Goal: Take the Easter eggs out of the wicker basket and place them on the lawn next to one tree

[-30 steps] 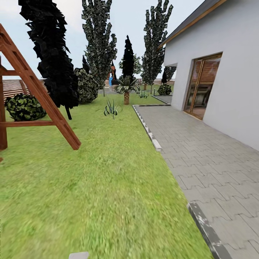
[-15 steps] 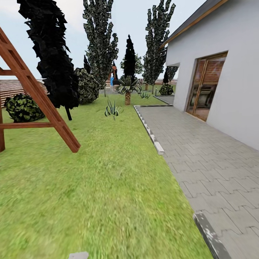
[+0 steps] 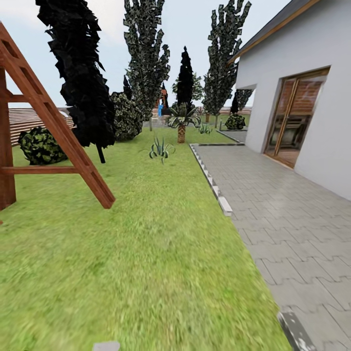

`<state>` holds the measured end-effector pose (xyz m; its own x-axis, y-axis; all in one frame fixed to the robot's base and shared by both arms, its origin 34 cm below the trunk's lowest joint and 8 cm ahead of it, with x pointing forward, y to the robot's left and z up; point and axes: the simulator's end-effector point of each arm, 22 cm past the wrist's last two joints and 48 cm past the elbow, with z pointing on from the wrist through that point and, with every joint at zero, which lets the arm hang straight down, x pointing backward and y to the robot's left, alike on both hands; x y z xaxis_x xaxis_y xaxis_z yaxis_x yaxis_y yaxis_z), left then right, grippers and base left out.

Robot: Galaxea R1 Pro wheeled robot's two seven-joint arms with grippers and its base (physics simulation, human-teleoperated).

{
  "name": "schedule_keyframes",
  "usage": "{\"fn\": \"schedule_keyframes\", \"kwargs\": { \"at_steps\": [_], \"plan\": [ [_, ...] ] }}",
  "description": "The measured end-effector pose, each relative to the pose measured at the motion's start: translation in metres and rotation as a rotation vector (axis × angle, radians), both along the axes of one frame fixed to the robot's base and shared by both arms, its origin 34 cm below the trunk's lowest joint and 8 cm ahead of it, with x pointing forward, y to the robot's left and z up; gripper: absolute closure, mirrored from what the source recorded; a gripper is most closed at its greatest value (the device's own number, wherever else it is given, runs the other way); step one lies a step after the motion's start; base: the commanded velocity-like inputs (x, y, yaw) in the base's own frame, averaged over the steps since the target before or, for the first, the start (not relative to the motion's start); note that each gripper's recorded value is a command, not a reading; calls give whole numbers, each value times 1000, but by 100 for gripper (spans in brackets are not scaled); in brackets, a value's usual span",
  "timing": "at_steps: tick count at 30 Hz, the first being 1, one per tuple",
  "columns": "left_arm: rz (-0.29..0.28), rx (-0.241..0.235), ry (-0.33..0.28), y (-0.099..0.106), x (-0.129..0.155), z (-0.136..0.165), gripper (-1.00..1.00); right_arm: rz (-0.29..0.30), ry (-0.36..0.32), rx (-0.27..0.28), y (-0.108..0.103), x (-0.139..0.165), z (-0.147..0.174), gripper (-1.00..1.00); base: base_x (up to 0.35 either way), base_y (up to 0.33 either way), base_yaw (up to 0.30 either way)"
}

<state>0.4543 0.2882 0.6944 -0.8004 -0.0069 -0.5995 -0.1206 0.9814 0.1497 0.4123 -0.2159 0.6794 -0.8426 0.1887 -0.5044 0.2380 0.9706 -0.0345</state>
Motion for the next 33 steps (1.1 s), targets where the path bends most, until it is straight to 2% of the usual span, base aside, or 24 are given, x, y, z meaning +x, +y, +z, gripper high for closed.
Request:
{"fn": "schedule_keyframes", "kwargs": {
  "at_steps": [7, 23, 33],
  "plan": [
    [-1, 0, -1, 0, 0, 0, -100, 0, 0, 0, 0, 0, 0, -100, 323, 0, 186],
    [-2, -2, -7, -2, 1, 1, -100, 0, -1, 0, 0, 0, 0, -100, 323, -18, 24],
    [-2, -4, -7, -4, 1, 1, -100, 0, 0, 1, 1, 0, 0, -100, 323, -82, 185]
  ]
}}
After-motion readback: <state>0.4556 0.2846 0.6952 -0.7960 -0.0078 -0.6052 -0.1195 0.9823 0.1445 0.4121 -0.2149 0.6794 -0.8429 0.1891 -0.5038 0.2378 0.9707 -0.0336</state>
